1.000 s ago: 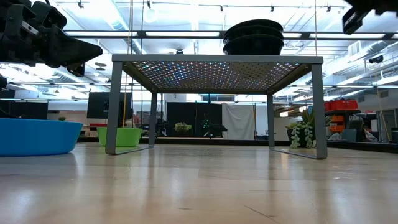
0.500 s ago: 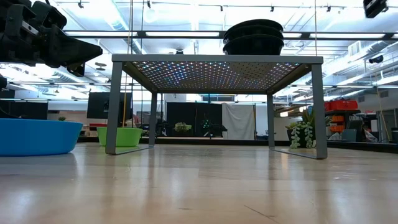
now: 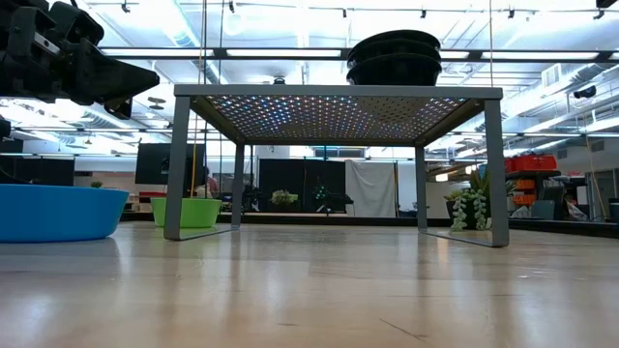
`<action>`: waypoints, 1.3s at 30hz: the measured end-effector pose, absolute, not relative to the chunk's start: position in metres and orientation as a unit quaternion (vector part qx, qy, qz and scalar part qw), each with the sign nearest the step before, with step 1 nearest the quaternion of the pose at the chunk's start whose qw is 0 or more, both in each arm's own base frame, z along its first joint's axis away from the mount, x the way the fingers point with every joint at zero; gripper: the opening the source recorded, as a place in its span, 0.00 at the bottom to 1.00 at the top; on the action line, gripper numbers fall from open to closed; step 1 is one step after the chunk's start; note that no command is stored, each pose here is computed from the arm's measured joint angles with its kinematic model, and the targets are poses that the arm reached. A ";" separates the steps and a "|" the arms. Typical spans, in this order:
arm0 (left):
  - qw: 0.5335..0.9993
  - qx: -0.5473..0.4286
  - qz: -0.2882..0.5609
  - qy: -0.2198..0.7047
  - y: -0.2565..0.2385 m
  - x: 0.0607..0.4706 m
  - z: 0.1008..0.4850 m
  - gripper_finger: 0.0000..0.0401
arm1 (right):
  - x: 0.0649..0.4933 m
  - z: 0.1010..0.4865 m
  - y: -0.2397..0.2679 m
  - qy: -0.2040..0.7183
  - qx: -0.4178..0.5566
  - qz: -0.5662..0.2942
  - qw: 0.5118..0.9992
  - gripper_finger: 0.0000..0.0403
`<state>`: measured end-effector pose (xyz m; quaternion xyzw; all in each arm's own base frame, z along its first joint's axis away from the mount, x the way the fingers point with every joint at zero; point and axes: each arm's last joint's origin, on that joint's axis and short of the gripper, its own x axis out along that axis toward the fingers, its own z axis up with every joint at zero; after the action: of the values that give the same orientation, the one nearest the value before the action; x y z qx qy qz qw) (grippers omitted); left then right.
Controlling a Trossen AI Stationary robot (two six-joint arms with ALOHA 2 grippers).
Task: Pick & Place Mini bowls
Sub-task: Put the light green plastic bowl on the shelf
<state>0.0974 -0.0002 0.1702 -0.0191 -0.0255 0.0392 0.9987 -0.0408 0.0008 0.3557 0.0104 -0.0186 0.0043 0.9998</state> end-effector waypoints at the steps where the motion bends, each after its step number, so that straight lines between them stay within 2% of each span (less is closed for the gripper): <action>1: 0.999 -0.019 0.039 -0.026 0.000 0.097 0.170 0.11 | -0.043 0.356 0.000 -0.018 0.013 0.012 1.000 0.00; 9: 0.999 -0.019 0.039 -0.026 0.000 0.097 0.170 0.11 | -0.046 0.352 -0.007 0.015 0.009 0.017 1.000 0.00; 39: 0.999 -0.019 0.039 -0.026 0.000 0.097 0.170 0.11 | -0.046 0.347 -0.002 0.039 -0.005 -0.022 0.999 0.00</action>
<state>0.0974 -0.0002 0.1702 -0.0191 -0.0256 0.0392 0.9987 -0.0464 -0.0019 0.3469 -0.0055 0.0388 -0.0215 0.9990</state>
